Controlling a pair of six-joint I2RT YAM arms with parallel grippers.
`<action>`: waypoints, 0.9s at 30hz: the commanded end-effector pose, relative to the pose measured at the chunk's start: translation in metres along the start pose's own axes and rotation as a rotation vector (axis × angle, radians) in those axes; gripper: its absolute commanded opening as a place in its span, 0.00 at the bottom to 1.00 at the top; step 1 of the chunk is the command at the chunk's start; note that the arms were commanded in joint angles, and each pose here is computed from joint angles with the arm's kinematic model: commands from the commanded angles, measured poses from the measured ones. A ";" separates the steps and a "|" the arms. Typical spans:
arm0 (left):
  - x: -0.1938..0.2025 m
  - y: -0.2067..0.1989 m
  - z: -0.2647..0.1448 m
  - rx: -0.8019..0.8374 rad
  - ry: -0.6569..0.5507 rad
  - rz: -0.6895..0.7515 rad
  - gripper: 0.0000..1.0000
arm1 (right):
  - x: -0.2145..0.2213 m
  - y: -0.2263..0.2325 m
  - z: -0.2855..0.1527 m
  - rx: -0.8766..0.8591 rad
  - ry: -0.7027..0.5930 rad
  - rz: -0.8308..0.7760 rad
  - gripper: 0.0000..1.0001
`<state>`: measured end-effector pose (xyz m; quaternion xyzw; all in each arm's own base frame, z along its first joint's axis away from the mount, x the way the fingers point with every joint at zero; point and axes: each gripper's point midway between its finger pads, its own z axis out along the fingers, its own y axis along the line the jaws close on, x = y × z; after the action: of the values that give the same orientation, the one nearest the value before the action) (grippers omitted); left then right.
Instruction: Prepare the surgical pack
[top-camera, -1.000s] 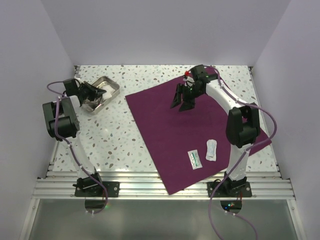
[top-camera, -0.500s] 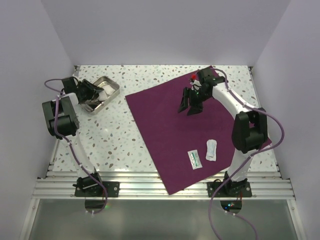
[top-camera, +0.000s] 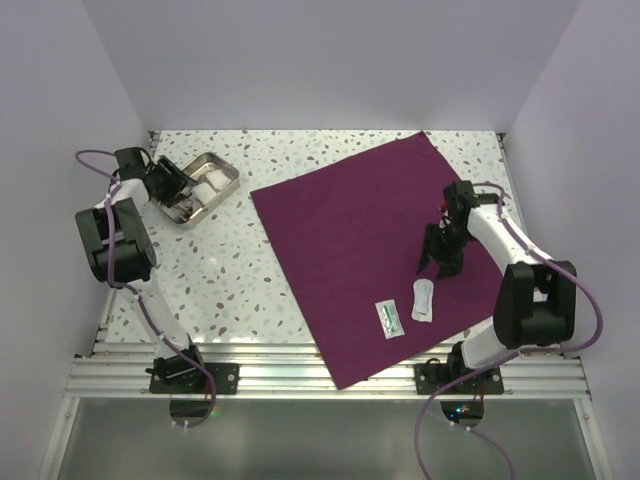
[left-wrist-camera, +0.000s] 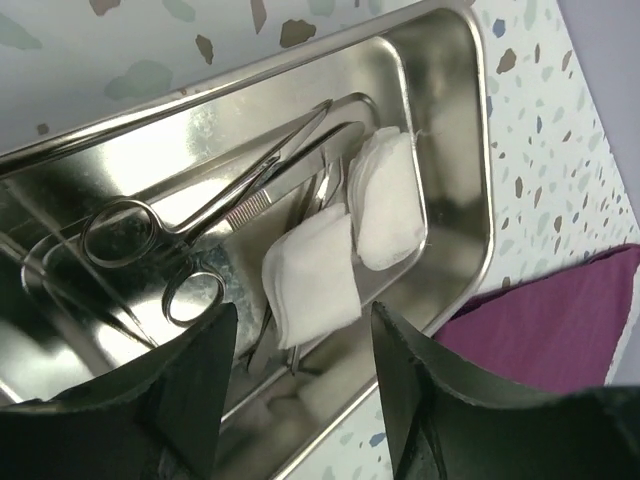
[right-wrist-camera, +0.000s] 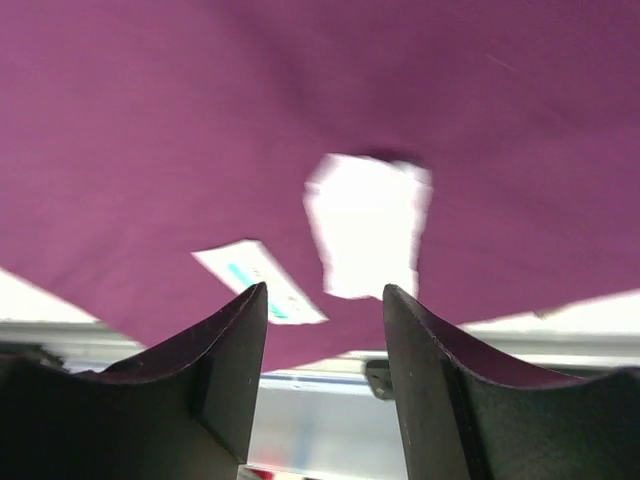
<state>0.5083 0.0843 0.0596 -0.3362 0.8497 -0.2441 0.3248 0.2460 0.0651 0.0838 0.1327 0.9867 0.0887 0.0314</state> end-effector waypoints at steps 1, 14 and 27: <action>-0.026 -0.017 -0.041 -0.037 -0.099 0.100 0.61 | 0.015 -0.024 -0.009 0.041 -0.028 0.041 0.53; 0.031 -0.102 -0.061 0.162 -0.002 0.163 0.63 | 0.025 -0.038 0.025 0.083 0.039 0.012 0.79; 0.181 -0.181 -0.104 0.382 0.231 0.350 0.66 | 0.033 -0.022 0.054 0.149 0.070 -0.040 0.70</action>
<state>0.4227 -0.1179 0.1575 -0.1276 0.8735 -0.3447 0.3191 0.2054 0.0638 0.0295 0.1026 0.9937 0.0360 -0.0255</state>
